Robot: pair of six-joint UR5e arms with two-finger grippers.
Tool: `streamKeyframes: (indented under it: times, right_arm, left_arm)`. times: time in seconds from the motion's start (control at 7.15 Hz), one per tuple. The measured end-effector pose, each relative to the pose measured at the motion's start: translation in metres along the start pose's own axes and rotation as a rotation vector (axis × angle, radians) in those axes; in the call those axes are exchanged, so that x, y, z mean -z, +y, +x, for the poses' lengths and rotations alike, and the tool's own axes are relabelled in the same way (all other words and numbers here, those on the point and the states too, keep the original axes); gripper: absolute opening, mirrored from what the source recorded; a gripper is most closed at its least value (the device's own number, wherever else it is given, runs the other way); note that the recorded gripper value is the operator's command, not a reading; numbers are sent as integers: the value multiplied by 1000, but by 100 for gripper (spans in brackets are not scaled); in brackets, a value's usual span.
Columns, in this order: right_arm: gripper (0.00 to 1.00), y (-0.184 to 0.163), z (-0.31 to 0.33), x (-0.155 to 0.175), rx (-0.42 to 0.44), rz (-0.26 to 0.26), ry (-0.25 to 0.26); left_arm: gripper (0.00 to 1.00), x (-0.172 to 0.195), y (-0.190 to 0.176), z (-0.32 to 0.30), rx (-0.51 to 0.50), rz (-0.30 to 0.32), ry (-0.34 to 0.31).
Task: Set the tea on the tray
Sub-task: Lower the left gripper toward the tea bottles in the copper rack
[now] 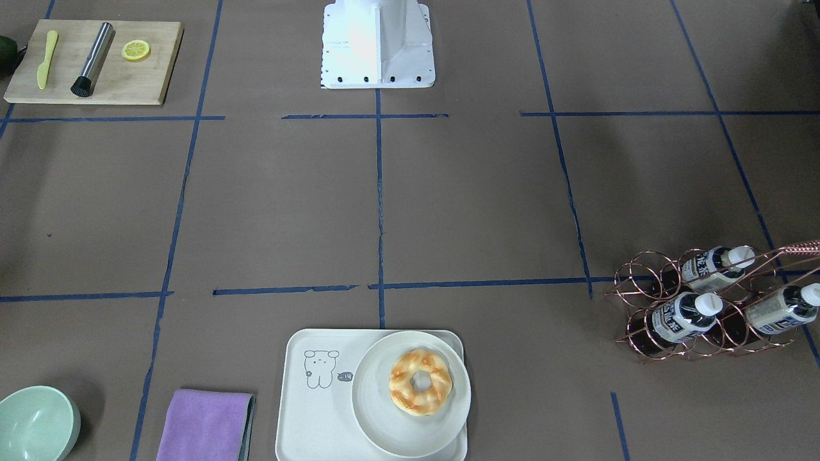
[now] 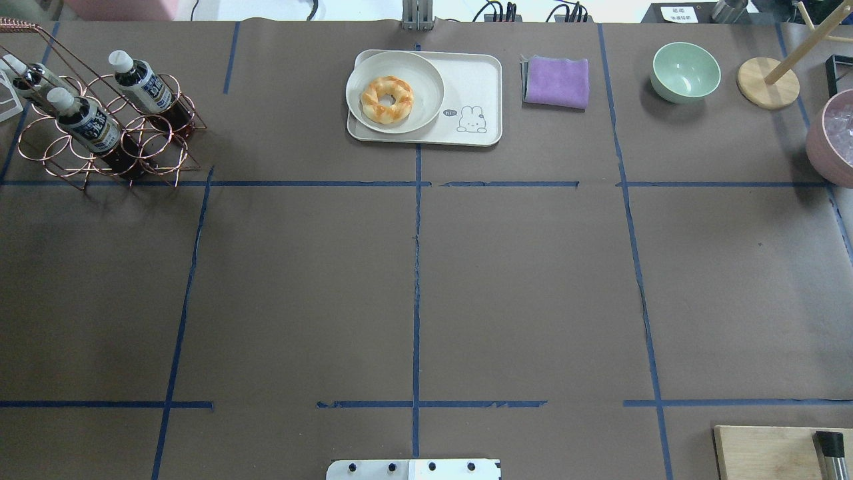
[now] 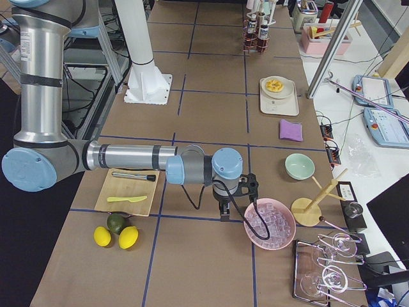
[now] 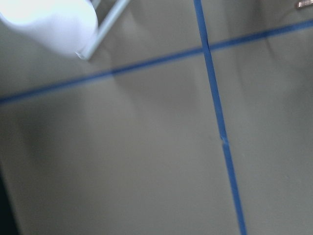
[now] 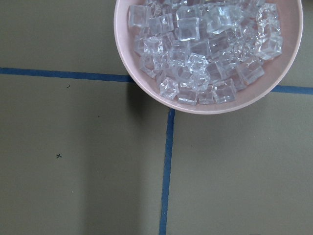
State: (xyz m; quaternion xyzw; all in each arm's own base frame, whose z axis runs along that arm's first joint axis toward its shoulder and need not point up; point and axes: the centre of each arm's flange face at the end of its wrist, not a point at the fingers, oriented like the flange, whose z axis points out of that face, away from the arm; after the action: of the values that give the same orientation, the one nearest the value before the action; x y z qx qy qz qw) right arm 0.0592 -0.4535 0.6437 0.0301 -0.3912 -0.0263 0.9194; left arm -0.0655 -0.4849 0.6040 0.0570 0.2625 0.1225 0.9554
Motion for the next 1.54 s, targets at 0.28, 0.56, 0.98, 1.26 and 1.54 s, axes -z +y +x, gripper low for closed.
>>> streamKeyframes:
  times: [0.28, 0.56, 0.98, 1.26, 1.54]
  right_arm:
    - [100, 1, 0, 0, -1, 0, 0]
    - [100, 2, 1, -1, -1, -1, -2]
    - [100, 5, 3, -3, -4, -6, -4]
    - [100, 6, 3, -3, -5, -7, -4]
    - [100, 6, 3, -4, -6, -7, -5]
  left_arm:
    - [100, 26, -22, 9, -54, 97, -49]
    - [100, 24, -41, 48, -93, 174, -42]
    - [100, 7, -72, 154, 105, 363, 108]
    - [100, 17, -78, 189, 247, 488, 223]
    - [89, 25, -83, 197, 351, 627, 229]
